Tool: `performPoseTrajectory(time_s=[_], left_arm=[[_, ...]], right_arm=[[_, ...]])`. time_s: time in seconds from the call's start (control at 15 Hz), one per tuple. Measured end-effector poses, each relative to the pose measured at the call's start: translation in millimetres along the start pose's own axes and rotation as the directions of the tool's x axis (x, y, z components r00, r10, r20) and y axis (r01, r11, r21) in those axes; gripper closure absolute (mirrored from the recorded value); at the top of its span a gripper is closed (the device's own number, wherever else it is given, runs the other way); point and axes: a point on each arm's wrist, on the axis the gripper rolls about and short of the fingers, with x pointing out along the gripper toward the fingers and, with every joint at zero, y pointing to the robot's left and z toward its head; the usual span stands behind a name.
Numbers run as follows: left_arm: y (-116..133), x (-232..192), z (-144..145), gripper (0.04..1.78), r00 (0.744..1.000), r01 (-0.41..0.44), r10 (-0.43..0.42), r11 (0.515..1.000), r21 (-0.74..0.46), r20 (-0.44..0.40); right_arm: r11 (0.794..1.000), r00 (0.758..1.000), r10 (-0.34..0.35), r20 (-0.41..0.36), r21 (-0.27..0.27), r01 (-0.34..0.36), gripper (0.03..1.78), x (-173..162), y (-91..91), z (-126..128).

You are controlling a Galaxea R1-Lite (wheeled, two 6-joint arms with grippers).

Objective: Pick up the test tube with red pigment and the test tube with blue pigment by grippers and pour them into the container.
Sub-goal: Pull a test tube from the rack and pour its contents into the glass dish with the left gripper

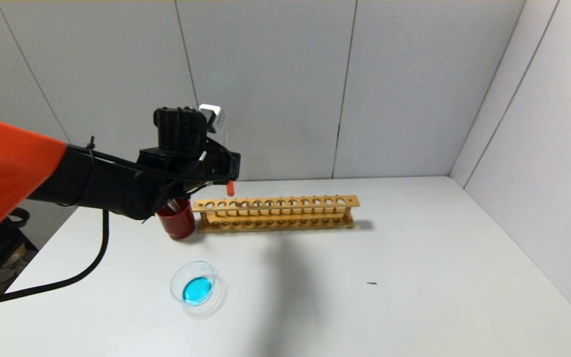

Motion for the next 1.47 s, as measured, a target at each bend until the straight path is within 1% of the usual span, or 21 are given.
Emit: performPoseTrajectory(time_s=[0.13, 0.27, 0.4, 0.47, 0.6, 0.67, 0.8, 1.0, 1.2, 1.47], left_arm=[[2, -20, 20, 1.50, 1.000, 0.003, -0.003, 1.000, 0.016, 0.004], [4, -43, 34, 1.50, 1.000, 0.004, -0.005, 0.999, 0.054, 0.016], [6, -65, 28, 1.50, 1.000, 0.007, -0.006, 0.989, 0.146, -0.007], [9, -76, 20, 1.50, 0.999, 0.011, -0.003, 0.976, 0.219, -0.034], [12, -96, 0, 1.50, 0.996, 0.033, 0.002, 0.929, 0.369, -0.094], [14, -104, -10, 1.50, 0.993, 0.050, 0.005, 0.895, 0.444, -0.121], [22, -119, -27, 1.50, 0.985, 0.079, 0.028, 0.809, 0.583, -0.172], [36, -137, -52, 1.50, 0.968, 0.146, 0.061, 0.654, 0.742, -0.244], [47, -142, -63, 1.50, 0.959, 0.218, 0.046, 0.504, 0.835, -0.278], [61, -142, -76, 1.50, 0.946, 0.305, 0.025, 0.275, 0.912, -0.324]], right_arm=[[1.000, 1.000, 0.000, 0.000, 0.000, 0.000, 0.06, 0, 0.0, 0], [1.000, 1.000, 0.000, 0.000, 0.000, 0.000, 0.06, 0, 0.0, 0], [1.000, 1.000, 0.000, 0.000, 0.000, 0.000, 0.06, 0, 0.0, 0], [1.000, 1.000, 0.000, 0.000, 0.000, 0.000, 0.06, 0, 0.0, 0], [1.000, 1.000, 0.000, 0.000, 0.000, 0.000, 0.06, 0, 0.0, 0], [1.000, 1.000, 0.000, 0.000, 0.000, 0.000, 0.06, 0, 0.0, 0], [1.000, 1.000, 0.000, 0.000, 0.000, 0.000, 0.06, 0, 0.0, 0], [1.000, 1.000, 0.000, 0.000, 0.000, 0.000, 0.06, 0, 0.0, 0], [1.000, 1.000, 0.000, 0.000, 0.000, 0.000, 0.06, 0, 0.0, 0], [1.000, 1.000, 0.000, 0.000, 0.000, 0.000, 0.06, 0, 0.0, 0]])
